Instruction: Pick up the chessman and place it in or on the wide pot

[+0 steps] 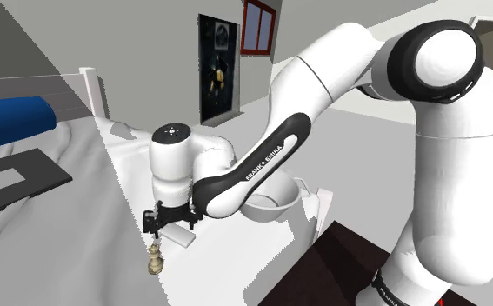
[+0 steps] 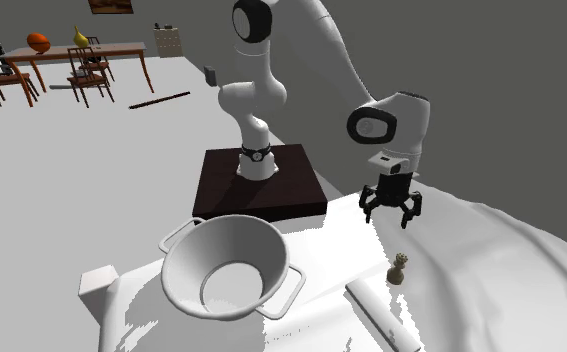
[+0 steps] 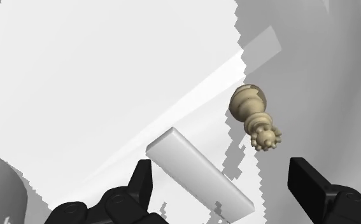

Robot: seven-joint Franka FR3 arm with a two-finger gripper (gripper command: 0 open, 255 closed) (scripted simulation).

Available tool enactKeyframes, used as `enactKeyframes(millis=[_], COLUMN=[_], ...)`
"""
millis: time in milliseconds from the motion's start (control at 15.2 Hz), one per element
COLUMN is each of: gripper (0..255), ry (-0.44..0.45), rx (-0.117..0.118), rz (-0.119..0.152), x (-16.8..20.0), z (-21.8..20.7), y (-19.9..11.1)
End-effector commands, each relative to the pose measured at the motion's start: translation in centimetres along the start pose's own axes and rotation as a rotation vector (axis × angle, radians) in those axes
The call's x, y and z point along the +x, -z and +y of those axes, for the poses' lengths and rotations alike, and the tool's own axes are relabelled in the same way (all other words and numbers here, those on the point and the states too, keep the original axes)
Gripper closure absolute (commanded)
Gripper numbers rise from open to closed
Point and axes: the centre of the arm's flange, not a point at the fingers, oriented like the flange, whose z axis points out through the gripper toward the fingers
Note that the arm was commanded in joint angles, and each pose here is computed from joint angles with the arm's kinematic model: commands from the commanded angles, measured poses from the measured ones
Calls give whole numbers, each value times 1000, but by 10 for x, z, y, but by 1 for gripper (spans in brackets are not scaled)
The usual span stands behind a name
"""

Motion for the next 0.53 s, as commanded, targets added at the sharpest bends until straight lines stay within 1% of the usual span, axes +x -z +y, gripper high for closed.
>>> enactKeyframes(millis=[0, 330, 462], gripper=[0, 0, 0], ry=[-9, -29, -29], rx=[-11, -34, -34], rz=[10, 30, 30], x=[0, 1, 2], z=[-19, -66, -65], y=[-22, -72, -82])
